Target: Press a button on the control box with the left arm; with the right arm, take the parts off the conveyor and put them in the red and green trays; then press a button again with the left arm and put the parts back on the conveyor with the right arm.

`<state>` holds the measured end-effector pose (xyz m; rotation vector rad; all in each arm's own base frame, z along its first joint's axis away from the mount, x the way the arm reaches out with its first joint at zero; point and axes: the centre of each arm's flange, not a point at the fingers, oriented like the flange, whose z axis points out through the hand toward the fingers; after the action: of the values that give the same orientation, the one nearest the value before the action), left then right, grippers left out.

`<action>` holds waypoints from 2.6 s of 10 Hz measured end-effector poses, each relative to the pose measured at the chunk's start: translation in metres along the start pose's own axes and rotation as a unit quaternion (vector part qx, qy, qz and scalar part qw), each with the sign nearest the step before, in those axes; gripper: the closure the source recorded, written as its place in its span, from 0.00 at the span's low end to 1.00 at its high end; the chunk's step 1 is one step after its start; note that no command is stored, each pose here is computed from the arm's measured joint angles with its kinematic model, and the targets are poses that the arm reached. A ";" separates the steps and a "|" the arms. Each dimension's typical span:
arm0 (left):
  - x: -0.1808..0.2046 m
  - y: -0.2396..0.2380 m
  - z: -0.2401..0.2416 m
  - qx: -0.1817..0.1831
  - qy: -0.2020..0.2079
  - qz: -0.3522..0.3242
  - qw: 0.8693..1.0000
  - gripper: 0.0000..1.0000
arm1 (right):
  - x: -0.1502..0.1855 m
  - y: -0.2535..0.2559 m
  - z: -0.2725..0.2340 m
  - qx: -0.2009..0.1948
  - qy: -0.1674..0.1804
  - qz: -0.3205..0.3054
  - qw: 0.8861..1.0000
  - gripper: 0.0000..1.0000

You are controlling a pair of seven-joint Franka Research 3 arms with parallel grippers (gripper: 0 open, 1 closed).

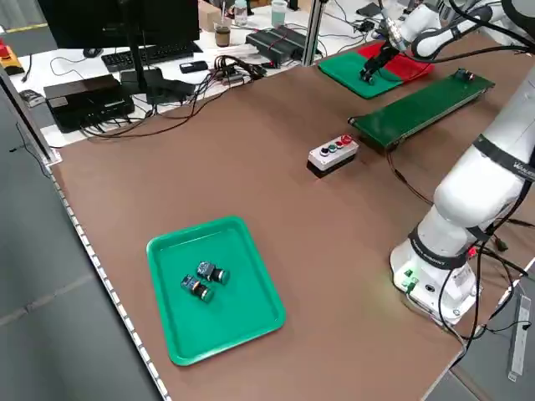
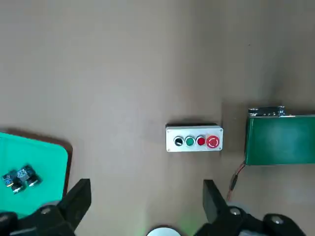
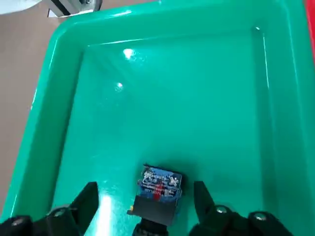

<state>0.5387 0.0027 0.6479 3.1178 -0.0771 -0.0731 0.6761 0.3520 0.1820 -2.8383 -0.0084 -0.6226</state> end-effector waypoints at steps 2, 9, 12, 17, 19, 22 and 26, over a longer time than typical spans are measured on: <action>0.000 -0.001 0.000 0.000 -0.001 -0.001 1.000 0.00 | -0.001 -0.001 0.000 -0.001 0.001 -0.005 1.000 0.25; 0.000 0.000 0.000 0.000 -0.001 0.000 1.000 0.00 | -0.015 -0.013 0.009 -0.006 0.020 -0.039 0.999 0.34; 0.000 0.000 0.001 0.000 -0.001 0.000 1.000 0.00 | -0.014 -0.012 0.009 -0.008 0.022 -0.041 0.999 0.40; 0.000 0.002 0.001 0.000 -0.001 0.002 1.000 0.00 | -0.011 -0.009 0.008 -0.010 0.025 -0.041 0.999 0.59; 0.000 0.002 0.001 0.000 -0.001 0.002 1.000 0.00 | -0.005 -0.009 0.003 -0.021 -0.001 -0.039 0.999 0.59; 0.000 0.002 0.001 0.000 -0.001 0.002 1.000 0.00 | 0.009 -0.018 -0.029 -0.039 -0.065 -0.035 0.996 0.59; 0.000 0.002 0.001 0.000 -0.001 0.002 1.000 0.00 | 0.031 -0.009 -0.124 -0.062 -0.171 -0.052 0.982 0.59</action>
<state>0.5387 0.0006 0.6472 3.1176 -0.0833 -0.0759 0.6524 0.3307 0.3061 -3.0457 -0.1848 -0.1511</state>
